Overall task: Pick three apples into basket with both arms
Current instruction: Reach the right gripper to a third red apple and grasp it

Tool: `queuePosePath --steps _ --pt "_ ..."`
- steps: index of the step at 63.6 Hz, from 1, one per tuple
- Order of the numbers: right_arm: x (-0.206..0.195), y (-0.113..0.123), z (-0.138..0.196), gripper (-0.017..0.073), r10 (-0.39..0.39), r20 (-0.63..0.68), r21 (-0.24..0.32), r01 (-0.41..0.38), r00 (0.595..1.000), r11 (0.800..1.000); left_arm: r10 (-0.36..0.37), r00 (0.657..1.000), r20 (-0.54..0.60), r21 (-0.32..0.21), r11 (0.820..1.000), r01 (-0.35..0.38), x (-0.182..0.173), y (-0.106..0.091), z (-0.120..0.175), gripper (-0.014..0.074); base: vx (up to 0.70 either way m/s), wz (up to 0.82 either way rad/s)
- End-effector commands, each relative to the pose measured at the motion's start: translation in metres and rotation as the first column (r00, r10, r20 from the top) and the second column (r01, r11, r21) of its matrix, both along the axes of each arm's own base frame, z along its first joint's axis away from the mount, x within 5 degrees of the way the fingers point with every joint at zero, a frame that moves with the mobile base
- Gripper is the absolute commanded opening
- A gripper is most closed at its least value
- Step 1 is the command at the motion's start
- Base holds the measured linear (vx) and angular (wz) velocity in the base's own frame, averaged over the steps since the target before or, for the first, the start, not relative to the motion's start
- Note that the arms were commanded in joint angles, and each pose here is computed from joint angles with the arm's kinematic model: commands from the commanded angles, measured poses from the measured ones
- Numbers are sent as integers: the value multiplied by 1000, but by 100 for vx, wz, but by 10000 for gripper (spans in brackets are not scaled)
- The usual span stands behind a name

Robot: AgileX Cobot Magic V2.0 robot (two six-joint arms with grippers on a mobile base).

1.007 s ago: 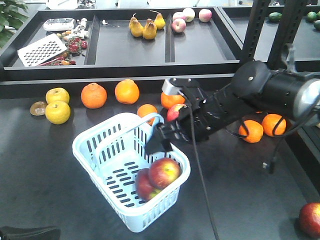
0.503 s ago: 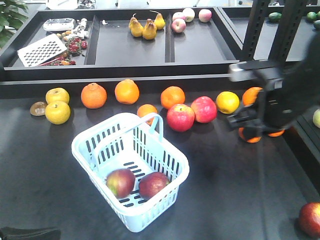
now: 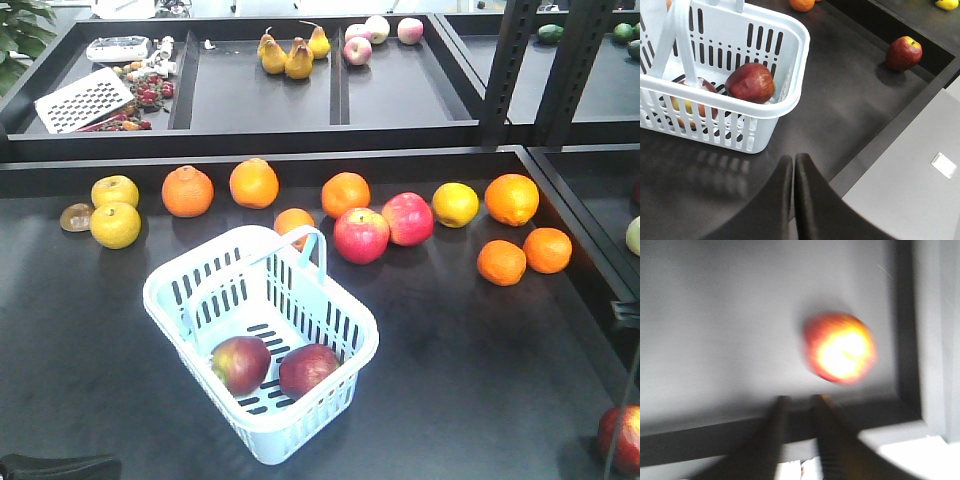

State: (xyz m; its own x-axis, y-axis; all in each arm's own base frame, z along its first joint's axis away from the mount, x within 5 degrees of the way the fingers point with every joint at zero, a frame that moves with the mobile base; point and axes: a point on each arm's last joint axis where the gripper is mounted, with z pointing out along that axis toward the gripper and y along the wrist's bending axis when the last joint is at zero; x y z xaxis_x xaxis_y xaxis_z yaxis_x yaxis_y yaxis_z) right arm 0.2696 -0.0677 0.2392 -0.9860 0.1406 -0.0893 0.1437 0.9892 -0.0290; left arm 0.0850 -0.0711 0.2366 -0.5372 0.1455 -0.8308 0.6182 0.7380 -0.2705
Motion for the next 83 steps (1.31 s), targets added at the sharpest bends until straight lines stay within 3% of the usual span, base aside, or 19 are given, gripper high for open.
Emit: queuePosePath --steps 1,12,65,77,83 --pt "-3 -12 14 458 -25 68 -41 28 997 999 24 999 29 -42 999 -22 3 -1 11 -6 0 0" --pt "3 -17 7 732 -11 63 -75 16 998 997 24 999 28 -42 999 -23 3 -1 11 -6 0 0" --pt "40 -31 -116 596 14 -181 -36 -21 983 999 24 999 28 -43 999 -22 3 -1 11 -6 0 0" --pt "40 -31 -130 555 12 -211 -25 -18 977 1000 24 999 28 -43 999 -22 3 -1 11 -6 0 0" --pt "40 -31 -129 493 10 -211 -23 -15 977 1000 24 999 28 -43 999 -22 3 -1 11 -6 0 0"
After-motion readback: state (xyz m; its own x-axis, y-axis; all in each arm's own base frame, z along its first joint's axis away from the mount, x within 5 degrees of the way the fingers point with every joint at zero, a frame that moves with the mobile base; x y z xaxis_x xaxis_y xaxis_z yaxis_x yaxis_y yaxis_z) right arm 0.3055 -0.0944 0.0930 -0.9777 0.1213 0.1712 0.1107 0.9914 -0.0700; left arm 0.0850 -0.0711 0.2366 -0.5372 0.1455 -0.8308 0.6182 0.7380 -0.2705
